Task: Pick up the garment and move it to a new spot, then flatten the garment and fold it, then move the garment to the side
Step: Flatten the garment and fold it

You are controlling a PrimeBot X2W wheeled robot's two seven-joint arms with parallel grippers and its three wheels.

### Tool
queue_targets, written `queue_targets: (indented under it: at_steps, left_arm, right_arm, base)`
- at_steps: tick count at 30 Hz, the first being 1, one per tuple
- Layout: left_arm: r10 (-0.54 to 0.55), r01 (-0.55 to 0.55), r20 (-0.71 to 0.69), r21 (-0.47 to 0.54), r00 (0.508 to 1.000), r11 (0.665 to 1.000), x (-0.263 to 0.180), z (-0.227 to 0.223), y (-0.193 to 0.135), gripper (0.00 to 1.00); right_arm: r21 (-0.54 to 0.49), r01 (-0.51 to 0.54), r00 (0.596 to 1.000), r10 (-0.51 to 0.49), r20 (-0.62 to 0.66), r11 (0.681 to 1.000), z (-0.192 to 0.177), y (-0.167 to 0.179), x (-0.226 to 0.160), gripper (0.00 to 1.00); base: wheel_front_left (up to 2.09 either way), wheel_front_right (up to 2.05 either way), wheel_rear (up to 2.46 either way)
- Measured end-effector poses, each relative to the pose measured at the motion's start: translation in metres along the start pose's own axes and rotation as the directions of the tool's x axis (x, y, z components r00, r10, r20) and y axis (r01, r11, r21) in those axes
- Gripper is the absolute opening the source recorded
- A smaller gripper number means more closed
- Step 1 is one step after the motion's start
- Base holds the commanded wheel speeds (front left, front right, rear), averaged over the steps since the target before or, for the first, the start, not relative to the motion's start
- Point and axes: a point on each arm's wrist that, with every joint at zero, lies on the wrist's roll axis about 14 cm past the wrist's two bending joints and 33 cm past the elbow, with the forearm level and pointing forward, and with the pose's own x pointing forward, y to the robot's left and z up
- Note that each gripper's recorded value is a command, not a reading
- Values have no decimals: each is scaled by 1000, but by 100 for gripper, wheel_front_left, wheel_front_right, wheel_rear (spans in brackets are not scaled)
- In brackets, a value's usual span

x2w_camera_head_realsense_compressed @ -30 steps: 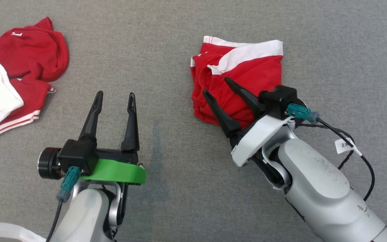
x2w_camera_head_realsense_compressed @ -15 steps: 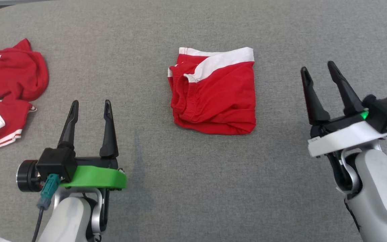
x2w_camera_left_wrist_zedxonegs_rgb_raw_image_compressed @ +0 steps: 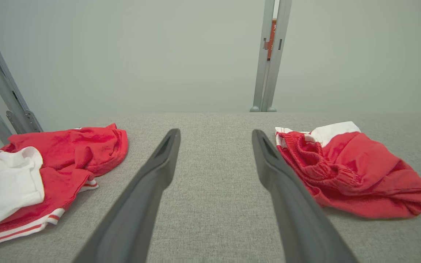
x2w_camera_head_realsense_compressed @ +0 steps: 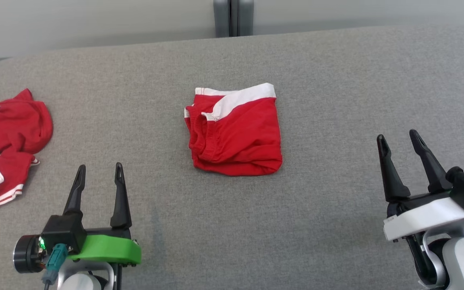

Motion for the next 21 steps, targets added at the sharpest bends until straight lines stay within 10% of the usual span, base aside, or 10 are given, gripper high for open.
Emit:
queue_targets:
  at_steps: [21]
  left_arm:
    - [-5, 5, 21, 7, 1000, 1000, -22, 12, -4, 100]
  right_arm:
    - [-9, 32, 999, -32, 28, 999, 28, 2, -39, 100]
  base:
    - [0, 0, 0]
